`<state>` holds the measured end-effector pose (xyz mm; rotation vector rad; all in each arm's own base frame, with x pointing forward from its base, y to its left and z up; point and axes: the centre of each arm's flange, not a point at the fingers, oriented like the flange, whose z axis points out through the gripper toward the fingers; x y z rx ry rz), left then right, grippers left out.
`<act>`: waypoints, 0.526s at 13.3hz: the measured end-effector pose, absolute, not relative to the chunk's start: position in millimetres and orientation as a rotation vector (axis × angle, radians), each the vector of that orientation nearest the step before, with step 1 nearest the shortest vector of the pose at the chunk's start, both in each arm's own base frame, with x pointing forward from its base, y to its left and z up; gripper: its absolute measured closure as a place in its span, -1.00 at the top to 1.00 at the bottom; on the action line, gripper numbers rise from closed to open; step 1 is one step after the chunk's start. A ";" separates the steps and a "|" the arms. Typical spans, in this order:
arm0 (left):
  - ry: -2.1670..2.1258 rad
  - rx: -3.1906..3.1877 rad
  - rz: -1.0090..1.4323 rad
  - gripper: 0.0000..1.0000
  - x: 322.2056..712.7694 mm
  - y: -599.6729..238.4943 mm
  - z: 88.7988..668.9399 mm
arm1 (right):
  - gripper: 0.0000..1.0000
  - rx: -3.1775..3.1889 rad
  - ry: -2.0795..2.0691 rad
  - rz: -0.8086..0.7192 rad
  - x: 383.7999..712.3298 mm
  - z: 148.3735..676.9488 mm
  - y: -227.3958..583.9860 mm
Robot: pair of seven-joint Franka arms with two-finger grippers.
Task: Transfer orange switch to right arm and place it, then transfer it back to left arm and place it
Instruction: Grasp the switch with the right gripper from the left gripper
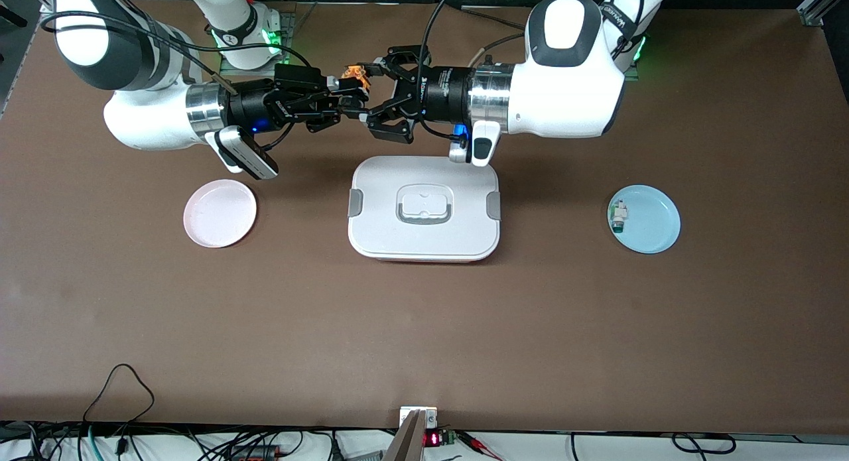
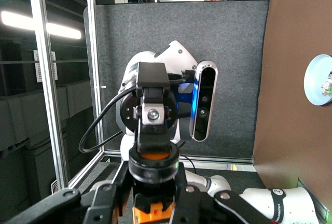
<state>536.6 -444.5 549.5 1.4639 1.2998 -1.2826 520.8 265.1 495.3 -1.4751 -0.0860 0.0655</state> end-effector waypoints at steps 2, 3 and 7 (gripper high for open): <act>1.300 1.464 -1.283 0.44 536.6 -444.5 549.4 | -0.25 -1.475 -0.086 0.066 520.7 495.3 265.2; 1.300 1.464 -1.284 0.44 536.6 -444.5 549.3 | -0.25 -1.475 -0.086 0.066 520.7 495.3 265.2; 1.310 1.460 -1.299 0.97 536.5 -444.9 547.8 | -0.32 -1.474 -0.105 0.045 520.8 494.5 265.6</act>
